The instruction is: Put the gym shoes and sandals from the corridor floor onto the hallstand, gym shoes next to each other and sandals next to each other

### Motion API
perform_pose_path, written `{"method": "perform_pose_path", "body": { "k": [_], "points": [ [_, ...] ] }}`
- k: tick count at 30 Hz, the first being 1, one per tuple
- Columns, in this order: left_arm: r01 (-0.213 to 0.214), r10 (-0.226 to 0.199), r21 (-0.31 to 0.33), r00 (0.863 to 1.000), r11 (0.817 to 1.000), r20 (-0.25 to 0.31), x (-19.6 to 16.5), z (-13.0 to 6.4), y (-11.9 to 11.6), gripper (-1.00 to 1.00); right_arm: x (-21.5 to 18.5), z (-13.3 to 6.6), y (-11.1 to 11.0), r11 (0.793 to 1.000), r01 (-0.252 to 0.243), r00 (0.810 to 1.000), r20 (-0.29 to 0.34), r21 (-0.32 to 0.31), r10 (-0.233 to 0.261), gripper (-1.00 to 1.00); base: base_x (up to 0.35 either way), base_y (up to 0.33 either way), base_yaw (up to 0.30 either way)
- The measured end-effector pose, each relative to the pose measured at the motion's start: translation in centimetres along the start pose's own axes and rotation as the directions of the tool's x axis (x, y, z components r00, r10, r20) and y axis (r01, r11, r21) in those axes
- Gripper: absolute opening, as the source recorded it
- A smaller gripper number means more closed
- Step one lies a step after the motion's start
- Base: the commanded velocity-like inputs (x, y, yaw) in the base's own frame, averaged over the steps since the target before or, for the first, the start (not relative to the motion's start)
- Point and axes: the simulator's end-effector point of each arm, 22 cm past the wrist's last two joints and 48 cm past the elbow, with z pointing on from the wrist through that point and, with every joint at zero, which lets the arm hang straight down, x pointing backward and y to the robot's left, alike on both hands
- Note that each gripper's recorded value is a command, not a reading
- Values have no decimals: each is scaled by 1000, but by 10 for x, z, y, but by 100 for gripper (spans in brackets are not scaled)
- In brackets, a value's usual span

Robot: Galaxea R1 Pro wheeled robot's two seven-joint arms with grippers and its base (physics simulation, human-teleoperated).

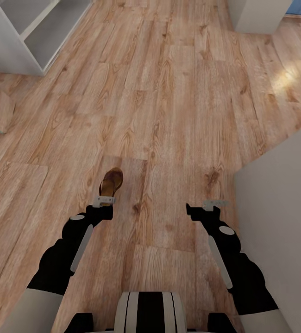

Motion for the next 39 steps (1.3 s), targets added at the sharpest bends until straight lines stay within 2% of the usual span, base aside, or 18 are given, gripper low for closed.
{"method": "perform_pose_path", "body": {
  "k": [19,33,39],
  "points": [
    [-7,6,4,995,1000,100,-53,-42,-6,-100,-59,-34,3,1000,3,995,104,-6,-3,100,0,0,0],
    [-13,13,2,984,1000,179,-92,-78,-10,-100,-102,-64,4,1000,4,983,184,-7,-2,100,0,0,0],
    [1,-6,24,977,1000,212,-108,-94,-17,-100,-120,-78,4,1000,4,976,217,-7,-2,100,0,0,0]
  ]
}}
